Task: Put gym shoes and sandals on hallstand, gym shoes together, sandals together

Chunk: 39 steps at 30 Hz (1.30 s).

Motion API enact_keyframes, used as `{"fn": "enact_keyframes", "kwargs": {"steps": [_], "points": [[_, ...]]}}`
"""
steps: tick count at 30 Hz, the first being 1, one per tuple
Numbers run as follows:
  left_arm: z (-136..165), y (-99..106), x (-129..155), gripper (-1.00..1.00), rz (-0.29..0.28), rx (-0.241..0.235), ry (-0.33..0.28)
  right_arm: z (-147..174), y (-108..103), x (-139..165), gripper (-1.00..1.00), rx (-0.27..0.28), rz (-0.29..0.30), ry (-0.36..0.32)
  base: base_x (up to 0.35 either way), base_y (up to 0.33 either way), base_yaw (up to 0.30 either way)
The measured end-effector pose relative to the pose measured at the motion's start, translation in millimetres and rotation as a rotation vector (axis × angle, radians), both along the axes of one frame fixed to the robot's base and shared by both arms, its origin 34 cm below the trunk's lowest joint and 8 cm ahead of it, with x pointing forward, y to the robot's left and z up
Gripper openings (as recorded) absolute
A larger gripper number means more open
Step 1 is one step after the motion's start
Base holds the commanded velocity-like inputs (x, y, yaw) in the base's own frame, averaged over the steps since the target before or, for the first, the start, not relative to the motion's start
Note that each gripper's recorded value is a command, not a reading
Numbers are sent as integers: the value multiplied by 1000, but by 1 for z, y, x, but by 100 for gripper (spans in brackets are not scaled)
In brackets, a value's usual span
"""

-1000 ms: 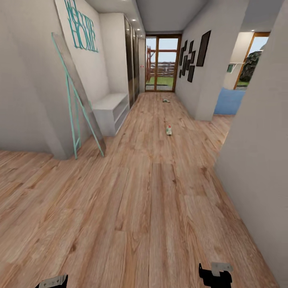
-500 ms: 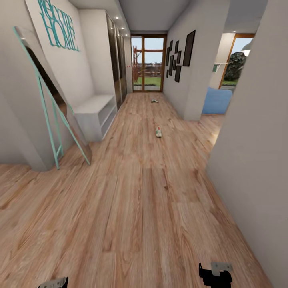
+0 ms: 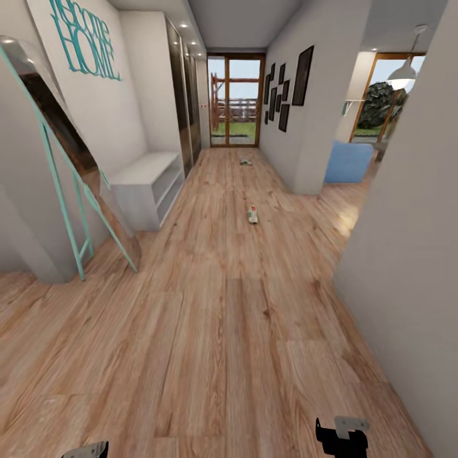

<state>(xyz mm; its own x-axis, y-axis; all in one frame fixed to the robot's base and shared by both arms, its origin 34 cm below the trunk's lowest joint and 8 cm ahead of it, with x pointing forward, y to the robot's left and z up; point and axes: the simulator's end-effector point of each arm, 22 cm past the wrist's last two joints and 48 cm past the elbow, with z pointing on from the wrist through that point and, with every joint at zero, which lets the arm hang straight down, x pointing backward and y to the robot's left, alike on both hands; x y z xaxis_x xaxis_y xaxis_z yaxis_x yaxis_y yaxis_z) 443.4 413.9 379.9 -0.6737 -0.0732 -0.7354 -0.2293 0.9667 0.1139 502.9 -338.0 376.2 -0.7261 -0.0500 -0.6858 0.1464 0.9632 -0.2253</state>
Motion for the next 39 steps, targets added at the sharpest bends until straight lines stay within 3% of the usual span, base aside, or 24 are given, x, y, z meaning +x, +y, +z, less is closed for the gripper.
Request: {"fn": "enact_keyframes", "kwargs": {"steps": [39], "points": [[-1,-5,0,100,-13,-12,1,0,-2,-1,100,-3,-7,1,339,0,0]]}}
